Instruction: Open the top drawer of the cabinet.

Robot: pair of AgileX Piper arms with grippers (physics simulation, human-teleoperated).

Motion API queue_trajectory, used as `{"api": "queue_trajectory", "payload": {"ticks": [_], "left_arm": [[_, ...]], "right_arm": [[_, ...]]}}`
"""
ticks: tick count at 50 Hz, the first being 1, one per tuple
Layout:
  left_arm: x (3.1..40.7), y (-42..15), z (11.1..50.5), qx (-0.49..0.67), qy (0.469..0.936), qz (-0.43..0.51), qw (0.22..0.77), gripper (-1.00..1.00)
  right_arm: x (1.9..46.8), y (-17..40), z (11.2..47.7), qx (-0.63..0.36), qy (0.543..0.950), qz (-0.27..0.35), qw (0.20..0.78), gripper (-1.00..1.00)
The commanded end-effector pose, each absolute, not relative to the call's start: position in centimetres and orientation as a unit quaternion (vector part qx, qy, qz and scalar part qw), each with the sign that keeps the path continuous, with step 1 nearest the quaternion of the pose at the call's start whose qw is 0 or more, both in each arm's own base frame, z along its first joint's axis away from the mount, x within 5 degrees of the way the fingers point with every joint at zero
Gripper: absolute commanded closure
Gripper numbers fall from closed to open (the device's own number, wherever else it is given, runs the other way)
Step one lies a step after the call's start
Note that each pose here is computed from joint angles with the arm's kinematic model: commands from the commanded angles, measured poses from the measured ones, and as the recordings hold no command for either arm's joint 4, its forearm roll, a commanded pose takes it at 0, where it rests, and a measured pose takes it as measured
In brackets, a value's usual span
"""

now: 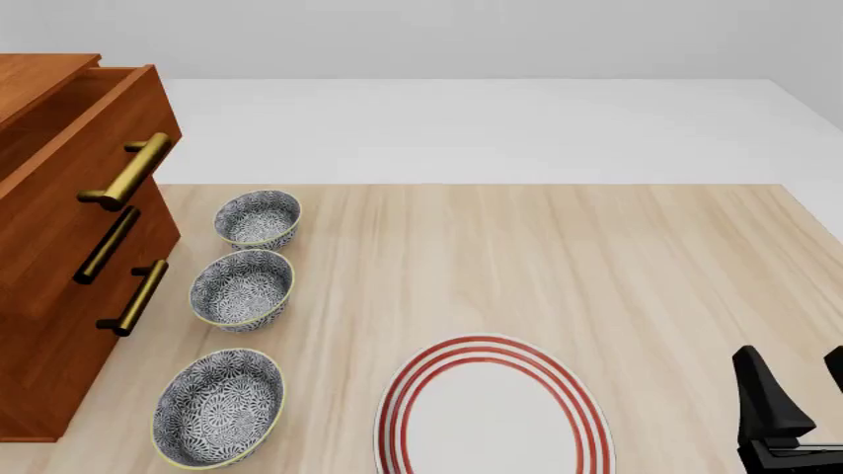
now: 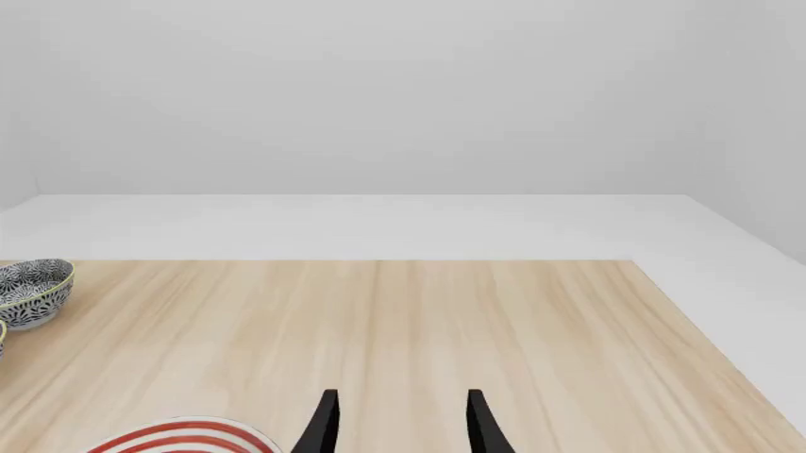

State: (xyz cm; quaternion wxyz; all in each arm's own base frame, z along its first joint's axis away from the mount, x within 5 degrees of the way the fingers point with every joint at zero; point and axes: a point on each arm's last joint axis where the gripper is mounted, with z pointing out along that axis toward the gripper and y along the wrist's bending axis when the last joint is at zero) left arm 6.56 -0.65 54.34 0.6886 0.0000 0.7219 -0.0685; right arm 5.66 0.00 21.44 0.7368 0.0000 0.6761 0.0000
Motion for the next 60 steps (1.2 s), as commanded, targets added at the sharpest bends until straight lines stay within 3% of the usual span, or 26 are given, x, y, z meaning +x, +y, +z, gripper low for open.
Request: {"api": "queue_trajectory", "payload": {"ticks": [1, 25, 60], "left_arm": [[9.2, -0.5, 52.9, -0.039, 0.754, -0.072, 0.651, -1.00], [12.8, -0.2, 49.6, -0.071, 0.790, -0.062, 0.606, -1.00], [15.3, 0.6, 47.4, -0.093, 0.803, -0.043, 0.587, -1.00]], "right_arm": [[5.7, 0.0, 21.4, 0.000, 0.676, 0.000, 0.737, -1.00], [5.7, 0.0, 21.4, 0.000, 0.676, 0.000, 0.737, -1.00], [5.7, 0.0, 21.4, 0.000, 0.676, 0.000, 0.737, -1.00]]}}
